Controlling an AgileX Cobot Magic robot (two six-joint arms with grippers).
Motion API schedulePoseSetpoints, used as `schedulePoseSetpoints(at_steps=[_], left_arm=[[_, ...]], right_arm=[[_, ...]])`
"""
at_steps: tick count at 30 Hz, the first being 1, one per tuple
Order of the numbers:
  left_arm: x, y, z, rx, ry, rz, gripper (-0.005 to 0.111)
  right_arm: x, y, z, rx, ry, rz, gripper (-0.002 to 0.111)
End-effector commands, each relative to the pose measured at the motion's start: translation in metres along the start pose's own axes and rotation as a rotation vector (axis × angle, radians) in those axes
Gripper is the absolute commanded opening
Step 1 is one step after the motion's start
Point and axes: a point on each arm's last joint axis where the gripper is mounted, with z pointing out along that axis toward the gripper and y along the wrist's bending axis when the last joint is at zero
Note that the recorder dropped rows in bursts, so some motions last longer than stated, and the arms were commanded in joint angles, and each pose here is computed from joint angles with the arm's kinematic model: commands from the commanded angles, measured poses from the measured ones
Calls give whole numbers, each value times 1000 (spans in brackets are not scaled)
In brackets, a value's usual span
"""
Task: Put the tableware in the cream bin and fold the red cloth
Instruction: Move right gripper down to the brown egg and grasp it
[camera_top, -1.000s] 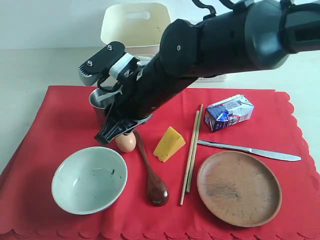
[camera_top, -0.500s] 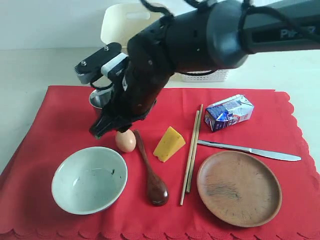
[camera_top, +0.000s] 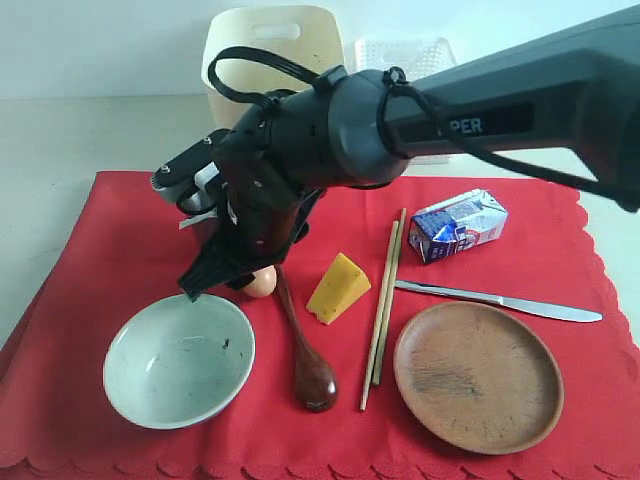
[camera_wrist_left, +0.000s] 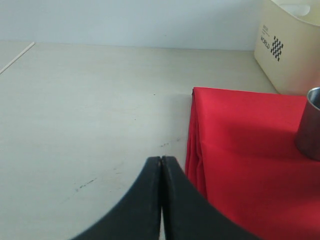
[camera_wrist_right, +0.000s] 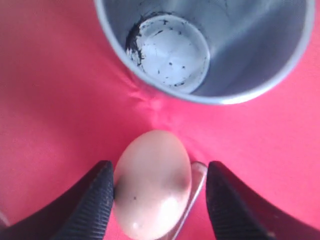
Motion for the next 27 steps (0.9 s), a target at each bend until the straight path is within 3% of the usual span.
schedulePoseSetpoints(at_steps=[1, 8, 19, 27], left_arm=[[0, 0, 1, 2, 1, -5, 1], [0, 0, 1, 2, 1, -5, 1], [0, 0, 1, 2, 1, -5, 1], [0, 0, 1, 2, 1, -5, 1]], right_arm=[[1, 1, 11, 0, 0, -5, 54], [1, 1, 13, 1, 0, -8, 48], [-2, 2, 4, -20, -15, 24, 0], [-15, -3, -38, -35, -103, 44, 0]])
